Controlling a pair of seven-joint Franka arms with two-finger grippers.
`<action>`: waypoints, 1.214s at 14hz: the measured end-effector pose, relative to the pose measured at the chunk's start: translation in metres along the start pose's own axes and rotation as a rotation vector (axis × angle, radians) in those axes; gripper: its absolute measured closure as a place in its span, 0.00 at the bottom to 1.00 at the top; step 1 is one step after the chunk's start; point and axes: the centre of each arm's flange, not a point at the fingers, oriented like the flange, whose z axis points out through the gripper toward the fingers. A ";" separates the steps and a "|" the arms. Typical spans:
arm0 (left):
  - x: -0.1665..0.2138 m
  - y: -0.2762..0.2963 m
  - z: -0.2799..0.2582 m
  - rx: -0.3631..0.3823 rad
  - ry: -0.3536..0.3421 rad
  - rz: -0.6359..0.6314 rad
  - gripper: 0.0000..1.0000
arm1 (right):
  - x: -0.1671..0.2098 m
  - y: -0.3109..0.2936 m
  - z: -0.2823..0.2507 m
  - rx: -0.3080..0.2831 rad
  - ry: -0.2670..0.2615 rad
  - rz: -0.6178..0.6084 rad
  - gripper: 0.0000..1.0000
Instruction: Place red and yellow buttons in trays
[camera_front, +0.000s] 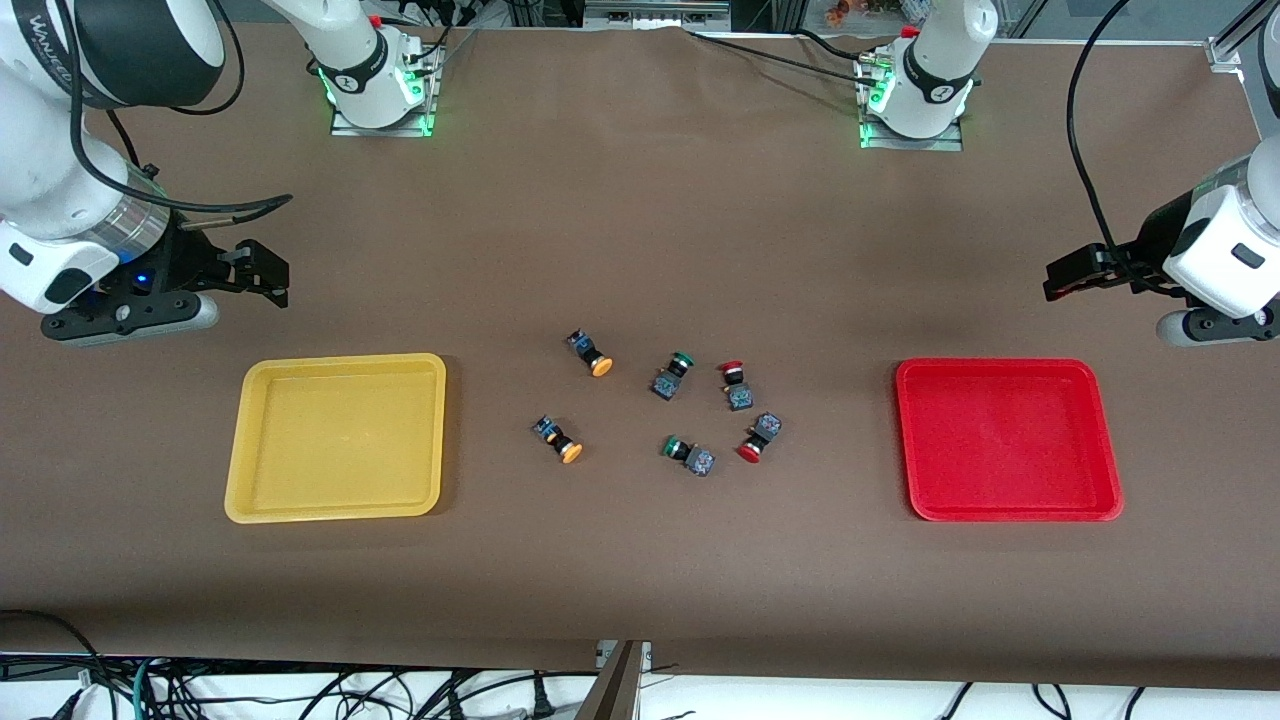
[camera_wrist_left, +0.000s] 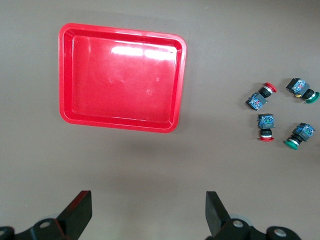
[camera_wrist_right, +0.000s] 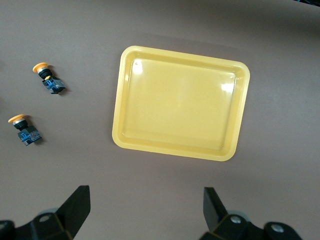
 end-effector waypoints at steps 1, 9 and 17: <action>0.000 0.000 0.000 0.000 0.000 0.000 0.00 | 0.000 0.000 0.001 0.000 -0.002 0.010 0.00; 0.001 0.001 0.001 0.000 -0.002 0.001 0.00 | 0.006 0.000 0.003 0.000 0.040 0.035 0.00; 0.004 0.052 0.031 0.013 -0.050 0.088 0.00 | 0.010 -0.007 0.021 0.003 0.011 0.023 0.00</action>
